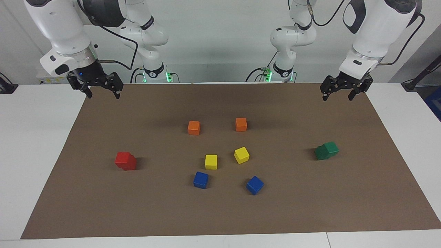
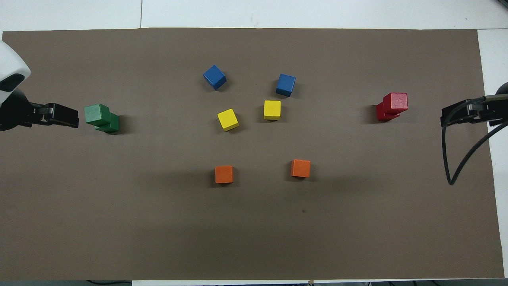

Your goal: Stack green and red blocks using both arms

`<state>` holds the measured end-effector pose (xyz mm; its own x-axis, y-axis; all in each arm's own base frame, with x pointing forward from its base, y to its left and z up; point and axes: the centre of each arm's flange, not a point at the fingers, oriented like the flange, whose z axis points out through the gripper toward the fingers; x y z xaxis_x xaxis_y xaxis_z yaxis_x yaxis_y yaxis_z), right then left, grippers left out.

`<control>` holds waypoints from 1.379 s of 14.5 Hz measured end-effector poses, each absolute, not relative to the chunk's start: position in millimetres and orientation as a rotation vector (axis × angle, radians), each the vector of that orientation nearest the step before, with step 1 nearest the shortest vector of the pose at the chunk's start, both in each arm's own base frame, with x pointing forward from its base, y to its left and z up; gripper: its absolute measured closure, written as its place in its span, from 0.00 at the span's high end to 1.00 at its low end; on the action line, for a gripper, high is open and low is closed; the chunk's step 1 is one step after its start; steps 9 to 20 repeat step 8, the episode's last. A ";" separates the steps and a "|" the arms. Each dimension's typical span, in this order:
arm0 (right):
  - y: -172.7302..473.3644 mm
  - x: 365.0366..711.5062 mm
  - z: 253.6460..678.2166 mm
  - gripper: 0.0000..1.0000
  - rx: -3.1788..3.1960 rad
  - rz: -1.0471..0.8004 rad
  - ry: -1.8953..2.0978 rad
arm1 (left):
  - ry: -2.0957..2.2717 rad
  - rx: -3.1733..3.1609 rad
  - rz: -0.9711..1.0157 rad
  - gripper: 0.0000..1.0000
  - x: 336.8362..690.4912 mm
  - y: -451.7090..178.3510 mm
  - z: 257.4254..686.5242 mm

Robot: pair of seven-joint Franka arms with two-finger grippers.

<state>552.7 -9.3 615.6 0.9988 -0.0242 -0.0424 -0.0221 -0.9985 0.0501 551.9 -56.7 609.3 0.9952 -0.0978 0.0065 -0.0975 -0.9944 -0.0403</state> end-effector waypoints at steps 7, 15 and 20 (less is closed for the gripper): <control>-9.4 552.7 615.7 1.00 3.091 -0.066 -0.036 | 0.151 -3.106 -0.013 1.00 551.8 -57.4 609.5; -9.5 552.7 615.7 1.00 3.091 -0.066 -0.036 | 0.147 -3.122 -0.012 1.00 551.5 -58.9 609.6; -9.5 552.7 615.7 1.00 3.091 -0.066 -0.036 | 0.147 -3.122 -0.012 1.00 551.5 -58.9 609.6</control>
